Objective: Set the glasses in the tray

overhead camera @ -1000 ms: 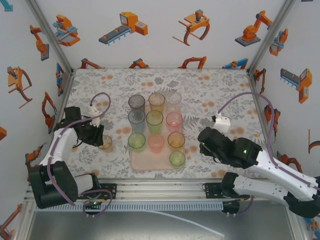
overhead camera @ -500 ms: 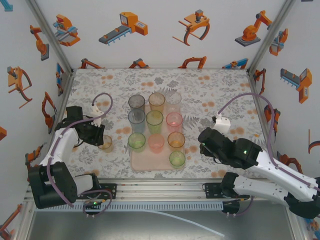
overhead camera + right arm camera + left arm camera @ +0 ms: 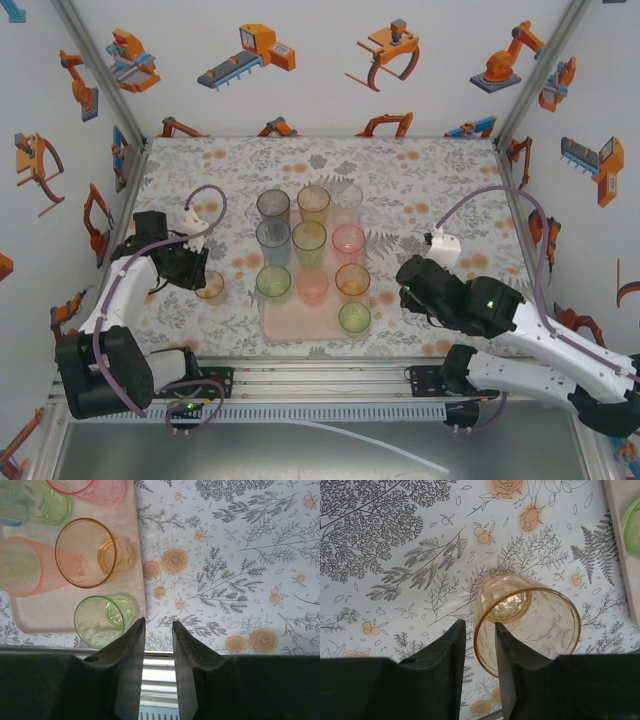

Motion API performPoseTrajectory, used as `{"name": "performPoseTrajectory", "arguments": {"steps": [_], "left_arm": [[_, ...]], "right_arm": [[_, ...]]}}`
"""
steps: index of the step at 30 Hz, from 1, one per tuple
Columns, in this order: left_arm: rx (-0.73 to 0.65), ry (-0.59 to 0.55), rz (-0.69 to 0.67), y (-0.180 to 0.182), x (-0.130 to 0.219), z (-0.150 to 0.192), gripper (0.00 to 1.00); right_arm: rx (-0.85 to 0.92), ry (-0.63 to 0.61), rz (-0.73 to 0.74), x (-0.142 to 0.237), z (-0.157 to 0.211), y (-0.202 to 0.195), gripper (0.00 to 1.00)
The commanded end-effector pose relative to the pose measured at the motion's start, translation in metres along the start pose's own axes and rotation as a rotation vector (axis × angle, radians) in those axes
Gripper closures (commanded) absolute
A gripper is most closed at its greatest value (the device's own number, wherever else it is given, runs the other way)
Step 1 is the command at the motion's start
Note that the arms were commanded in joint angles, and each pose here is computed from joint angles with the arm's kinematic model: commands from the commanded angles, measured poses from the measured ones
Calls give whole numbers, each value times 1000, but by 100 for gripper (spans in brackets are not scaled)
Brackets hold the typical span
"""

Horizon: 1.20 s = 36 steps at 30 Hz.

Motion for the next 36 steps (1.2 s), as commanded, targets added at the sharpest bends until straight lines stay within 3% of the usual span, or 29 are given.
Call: {"name": "performPoseTrajectory", "arguments": {"steps": [1, 22, 36], "left_arm": [[-10, -24, -24, 2, 9, -9, 68], [-8, -22, -47, 2, 13, -12, 86], [14, -13, -45, 3, 21, -17, 90]], "right_arm": [[-32, -18, -1, -1, -2, -2, 70], [-35, -22, -4, -1, -2, -2, 70], [-37, -19, -9, -3, 0, -2, 70]]}}
Point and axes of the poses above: each hand's point on the last joint's axis, 136 mm out from that joint toward the fingers, its own x axis back along the fingers, its own y axis along the line the jaws close on, z = x × y, the point moved 3 cm from there along x, back along the fingers, and after that the axes turned 11 degrees about -x, right-handed, at the moved point
